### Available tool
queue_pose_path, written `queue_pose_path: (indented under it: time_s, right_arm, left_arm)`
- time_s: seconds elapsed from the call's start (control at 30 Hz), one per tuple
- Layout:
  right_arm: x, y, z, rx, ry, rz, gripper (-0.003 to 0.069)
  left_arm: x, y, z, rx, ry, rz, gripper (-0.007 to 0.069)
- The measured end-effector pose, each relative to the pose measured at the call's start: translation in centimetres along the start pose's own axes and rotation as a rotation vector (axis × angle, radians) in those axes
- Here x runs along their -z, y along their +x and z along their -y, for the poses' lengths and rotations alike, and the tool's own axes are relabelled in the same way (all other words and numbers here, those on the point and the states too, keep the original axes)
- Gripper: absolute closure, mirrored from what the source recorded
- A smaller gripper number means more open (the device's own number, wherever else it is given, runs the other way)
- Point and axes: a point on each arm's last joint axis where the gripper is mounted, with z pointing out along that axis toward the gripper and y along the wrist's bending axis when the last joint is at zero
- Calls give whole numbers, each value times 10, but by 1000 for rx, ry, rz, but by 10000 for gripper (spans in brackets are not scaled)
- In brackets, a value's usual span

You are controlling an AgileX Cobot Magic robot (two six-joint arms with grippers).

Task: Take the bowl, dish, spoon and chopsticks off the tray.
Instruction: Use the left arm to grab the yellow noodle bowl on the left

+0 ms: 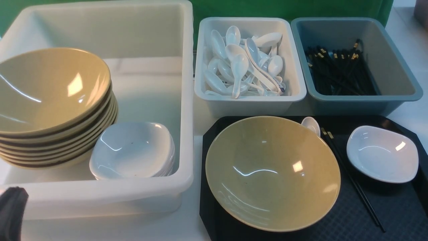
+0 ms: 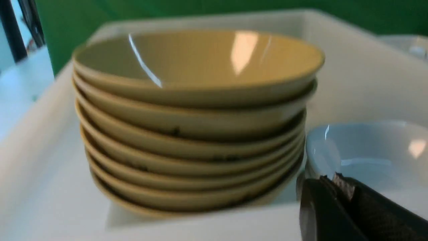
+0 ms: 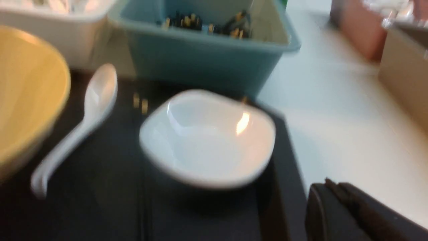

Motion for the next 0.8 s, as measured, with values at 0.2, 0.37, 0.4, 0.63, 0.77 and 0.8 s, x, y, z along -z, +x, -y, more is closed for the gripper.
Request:
queue_pose_path:
  time_s: [0.2,0.37,0.4,0.63,0.77,0.8]
  right_arm:
    - [13,-47,2,-43,13,545,606]
    - [40,-76,3,-271,-101,976,600]
    - [43,-78,3,-313,-129,1007,600]
    - [42,-85,5,-544,-241,949,597]
    - [54,-131,12,-415,-123,802,597]
    - [54,-137,13,-393,-104,766,597]
  left_arm:
    - [4,-25,2,-65,18,285,630]
    - [12,-45,5,-49,39,513,630]
    - [14,-49,5,-30,48,565,630]
    - [24,-77,2,110,78,694,630]
    - [32,-142,-4,125,37,573,630]
    - [33,-155,-5,120,28,548,630]
